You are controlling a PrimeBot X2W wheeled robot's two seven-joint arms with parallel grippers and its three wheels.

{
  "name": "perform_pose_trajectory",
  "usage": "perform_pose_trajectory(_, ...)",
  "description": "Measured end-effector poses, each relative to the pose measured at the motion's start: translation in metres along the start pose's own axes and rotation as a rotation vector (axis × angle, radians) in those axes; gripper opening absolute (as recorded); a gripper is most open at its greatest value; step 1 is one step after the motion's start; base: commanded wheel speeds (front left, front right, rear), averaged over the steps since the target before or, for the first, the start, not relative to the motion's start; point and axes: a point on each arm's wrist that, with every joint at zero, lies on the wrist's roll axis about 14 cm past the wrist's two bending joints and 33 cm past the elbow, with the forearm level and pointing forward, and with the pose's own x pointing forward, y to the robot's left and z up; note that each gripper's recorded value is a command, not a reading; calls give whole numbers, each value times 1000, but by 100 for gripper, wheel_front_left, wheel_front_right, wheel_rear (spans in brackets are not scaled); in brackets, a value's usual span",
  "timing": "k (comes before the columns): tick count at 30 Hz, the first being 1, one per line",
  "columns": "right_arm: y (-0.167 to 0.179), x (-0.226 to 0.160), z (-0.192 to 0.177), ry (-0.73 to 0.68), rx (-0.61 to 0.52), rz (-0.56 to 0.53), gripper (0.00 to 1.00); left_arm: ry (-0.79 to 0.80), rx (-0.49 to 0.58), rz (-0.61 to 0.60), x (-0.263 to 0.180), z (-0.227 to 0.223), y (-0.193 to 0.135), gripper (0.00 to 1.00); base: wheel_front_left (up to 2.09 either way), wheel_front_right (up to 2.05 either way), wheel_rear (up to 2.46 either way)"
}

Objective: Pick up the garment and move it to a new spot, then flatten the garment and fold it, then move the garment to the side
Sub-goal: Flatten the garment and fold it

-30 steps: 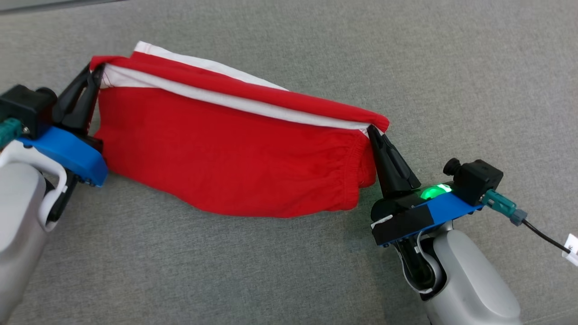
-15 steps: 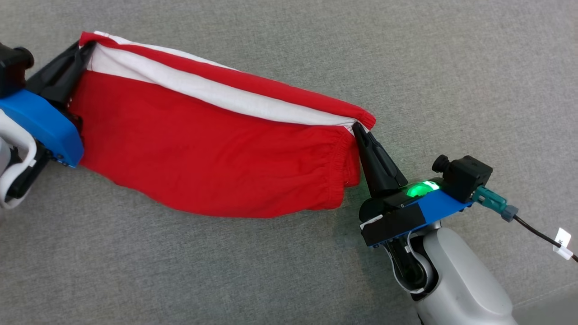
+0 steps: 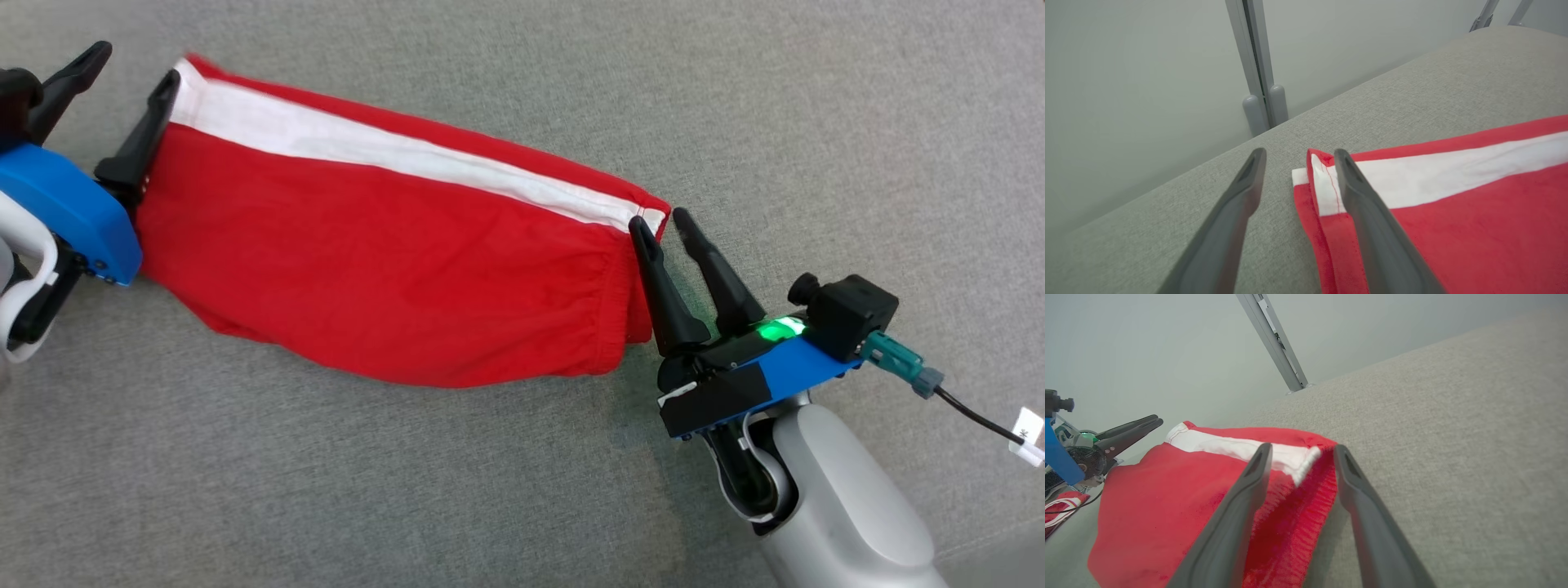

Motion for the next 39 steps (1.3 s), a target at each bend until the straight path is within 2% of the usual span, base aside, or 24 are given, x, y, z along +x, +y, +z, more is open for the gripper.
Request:
perform_pose_trajectory(6,-1,-5,20,-49,-81,-7,100,-21,-70,81,-22,3,2,100,0,0,0)
perform_pose_trajectory(11,-16,-25,22,-50,-125,-63,100,46,-159,153,-47,-38,-9,100,0,0,0)
perform_pose_trajectory(16,-29,-38,21,-43,-129,-111,100,100,-187,183,-54,-64,-15,100,0,0,0)
perform_pose_trajectory(31,-33,-51,23,-47,-125,-135,100,195,-238,131,-63,-87,-54,98,0,0,0)
perform_pose_trajectory(32,-33,-51,23,-46,-125,-134,100,200,-241,127,-64,-88,-57,91,0,0,0)
perform_pose_trajectory(33,-32,-52,23,-45,-124,-134,100,203,-244,126,-65,-88,-59,73,0,0,0)
perform_pose_trajectory(34,-32,-52,22,-43,-124,-133,100,205,-243,123,-66,-88,-61,72,0,0,0)
perform_pose_trajectory(36,-30,-53,22,-44,-123,-128,100,215,-256,118,-69,-91,-68,46,0,0,0)
perform_pose_trajectory(37,-29,-53,23,-44,-123,-126,100,220,-256,115,-70,-92,-70,29,0,0,0)
perform_pose_trajectory(38,-28,-53,23,-44,-124,-124,100,220,-258,114,-70,-92,-72,6,0,0,0)
perform_pose_trajectory(39,-27,-53,23,-45,-125,-122,100,218,-260,114,-70,-92,-74,0,0,0,0)
